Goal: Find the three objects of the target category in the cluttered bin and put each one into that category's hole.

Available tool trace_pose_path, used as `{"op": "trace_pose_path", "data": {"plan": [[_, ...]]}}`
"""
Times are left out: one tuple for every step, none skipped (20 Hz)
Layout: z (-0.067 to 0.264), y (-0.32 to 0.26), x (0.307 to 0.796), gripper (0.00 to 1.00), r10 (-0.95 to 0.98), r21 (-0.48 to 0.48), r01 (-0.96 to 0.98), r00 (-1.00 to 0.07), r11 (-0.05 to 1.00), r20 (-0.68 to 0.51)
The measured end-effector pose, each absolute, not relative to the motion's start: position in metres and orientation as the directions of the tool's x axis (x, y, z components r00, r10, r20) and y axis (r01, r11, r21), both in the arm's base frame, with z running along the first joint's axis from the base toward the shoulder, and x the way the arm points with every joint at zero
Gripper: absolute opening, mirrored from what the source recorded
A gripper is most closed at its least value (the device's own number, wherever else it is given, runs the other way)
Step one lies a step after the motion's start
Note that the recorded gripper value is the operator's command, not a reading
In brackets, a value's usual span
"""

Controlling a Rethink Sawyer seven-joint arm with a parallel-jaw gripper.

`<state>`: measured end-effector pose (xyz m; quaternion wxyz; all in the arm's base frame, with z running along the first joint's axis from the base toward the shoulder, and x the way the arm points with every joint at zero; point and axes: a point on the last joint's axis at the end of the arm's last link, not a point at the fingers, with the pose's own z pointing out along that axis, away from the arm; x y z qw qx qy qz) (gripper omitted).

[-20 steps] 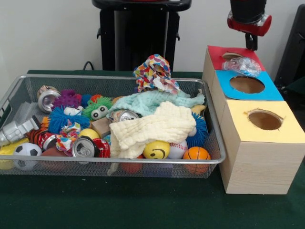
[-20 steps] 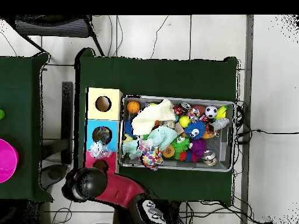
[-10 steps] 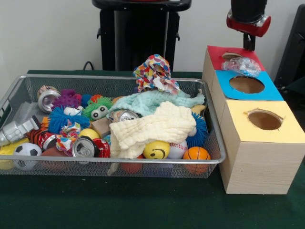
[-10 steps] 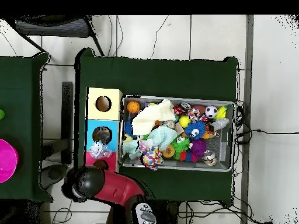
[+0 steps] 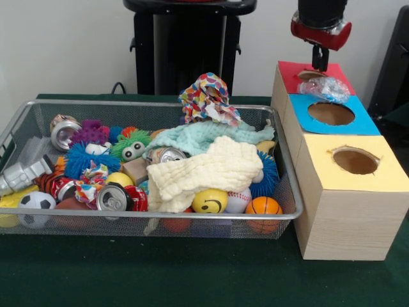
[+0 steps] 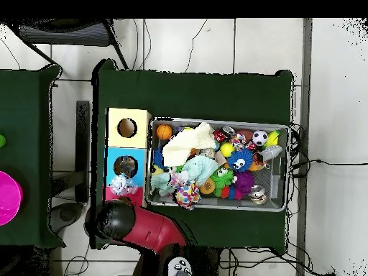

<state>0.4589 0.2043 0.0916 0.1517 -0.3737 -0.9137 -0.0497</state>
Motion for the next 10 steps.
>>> {"op": "trace_pose_path", "data": {"plan": [[0.095, 0.199, 0.464, 0.0, 0.674, -0.023, 0.701, -0.676, 0.713, 0.298], [0.098, 0.196, 0.468, 0.0, 0.678, -0.023, 0.703, -0.676, 0.711, 0.288], [0.101, 0.191, 0.474, 0.0, 0.685, -0.021, 0.708, -0.675, 0.706, 0.275], [0.102, 0.189, 0.477, 0.0, 0.689, -0.02, 0.711, -0.674, 0.703, 0.268], [0.104, 0.185, 0.481, 0.0, 0.694, -0.018, 0.715, -0.673, 0.699, 0.257], [0.108, 0.179, 0.489, 0.0, 0.704, -0.014, 0.722, -0.67, 0.692, 0.236], [0.109, 0.176, 0.493, 0.0, 0.708, -0.012, 0.725, -0.669, 0.689, 0.226], [0.11, 0.175, 0.494, 0.0, 0.708, -0.011, 0.725, -0.669, 0.688, 0.225], [0.112, 0.171, 0.501, 0.0, 0.714, -0.005, 0.73, -0.668, 0.684, 0.21], [0.113, 0.169, 0.503, 0.0, 0.716, -0.003, 0.731, -0.667, 0.682, 0.204]]}}
